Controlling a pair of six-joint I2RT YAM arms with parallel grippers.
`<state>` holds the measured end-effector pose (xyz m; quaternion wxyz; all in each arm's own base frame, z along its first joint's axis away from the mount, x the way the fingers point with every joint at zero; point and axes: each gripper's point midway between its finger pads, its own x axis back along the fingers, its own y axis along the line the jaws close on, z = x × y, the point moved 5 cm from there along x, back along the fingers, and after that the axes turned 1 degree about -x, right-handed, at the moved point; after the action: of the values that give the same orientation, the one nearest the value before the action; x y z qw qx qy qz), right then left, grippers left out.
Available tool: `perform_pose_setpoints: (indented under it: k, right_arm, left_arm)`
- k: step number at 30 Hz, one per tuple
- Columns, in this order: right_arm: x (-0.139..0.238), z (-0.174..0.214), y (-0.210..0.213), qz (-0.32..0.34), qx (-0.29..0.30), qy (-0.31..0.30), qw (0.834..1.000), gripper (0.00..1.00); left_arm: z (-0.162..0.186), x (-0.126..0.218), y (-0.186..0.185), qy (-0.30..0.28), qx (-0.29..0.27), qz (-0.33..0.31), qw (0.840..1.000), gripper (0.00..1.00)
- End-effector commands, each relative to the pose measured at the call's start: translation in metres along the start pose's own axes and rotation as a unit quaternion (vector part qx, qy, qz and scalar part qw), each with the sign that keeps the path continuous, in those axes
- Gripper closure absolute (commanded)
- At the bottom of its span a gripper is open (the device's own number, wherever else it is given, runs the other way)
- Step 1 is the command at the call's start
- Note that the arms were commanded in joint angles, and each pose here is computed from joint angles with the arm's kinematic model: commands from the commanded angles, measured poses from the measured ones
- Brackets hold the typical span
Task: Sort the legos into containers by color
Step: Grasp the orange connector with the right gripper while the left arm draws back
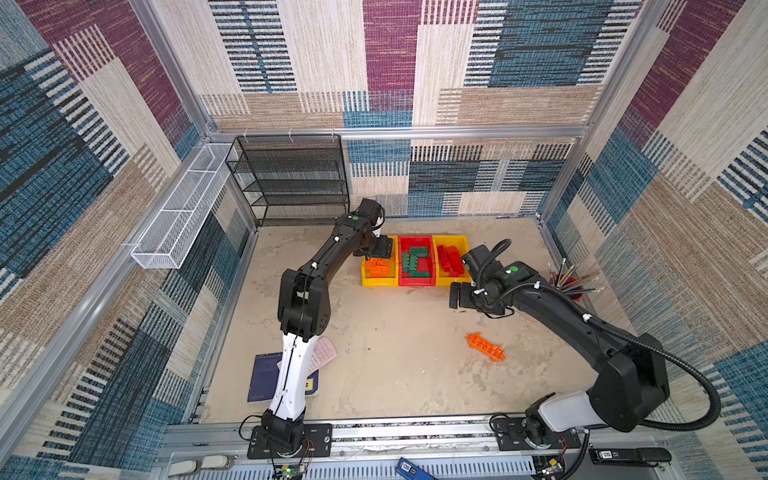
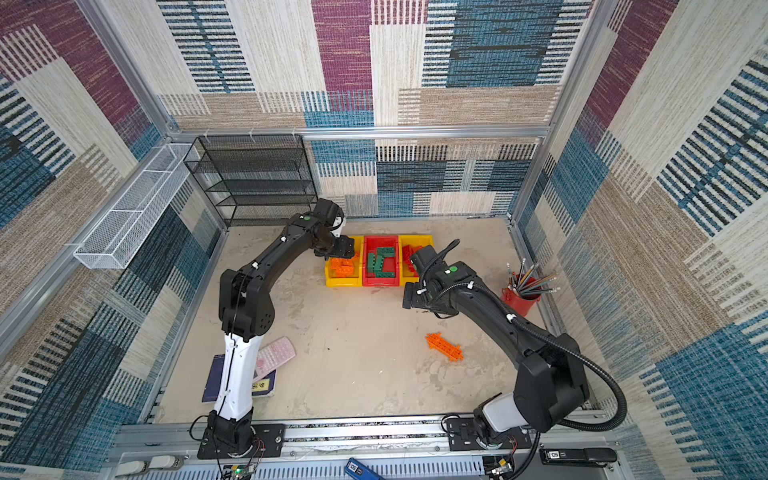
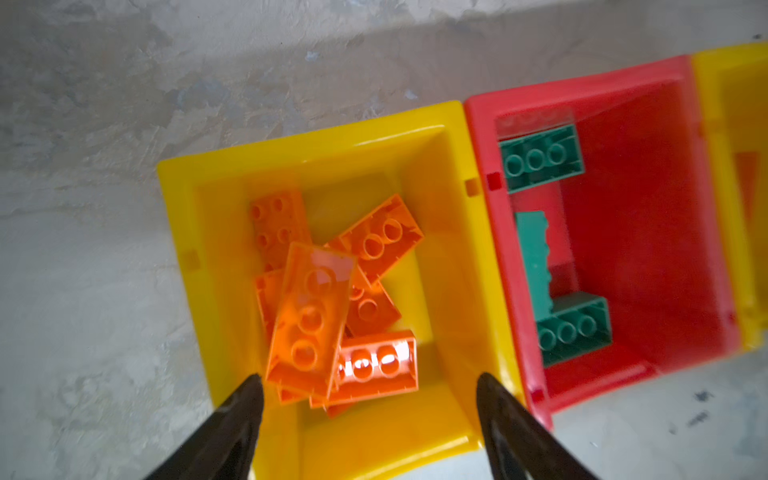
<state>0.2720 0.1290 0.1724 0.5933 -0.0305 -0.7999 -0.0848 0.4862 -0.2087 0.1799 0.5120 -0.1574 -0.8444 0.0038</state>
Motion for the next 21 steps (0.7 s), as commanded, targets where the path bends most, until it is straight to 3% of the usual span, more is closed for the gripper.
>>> perform_pose_setpoints:
  k: [1,8,15,21]
  right_arm:
    - [-0.017,0.019,-0.014,0.036,-0.014,0.040,0.998,0.00]
    - [-0.040,0.045,-0.028,0.034,-0.017,0.071,0.997,0.00]
    - [-0.060,0.071,-0.038,0.026,-0.011,0.094,0.995,0.00]
    - [-0.057,0.073,-0.033,0.002,-0.008,0.101,0.995,0.00]
  left_arm:
    - [-0.011,0.037,-0.011,-0.061,0.017,0.038,0.997,0.17]
    - [0.028,0.090,-0.011,-0.104,0.025,0.057,0.993,0.17]
    - [0.082,0.117,0.000,-0.111,0.026,0.044,0.992,0.17]
    - [0.104,0.138,0.005,-0.129,0.017,0.035,0.991,0.17]
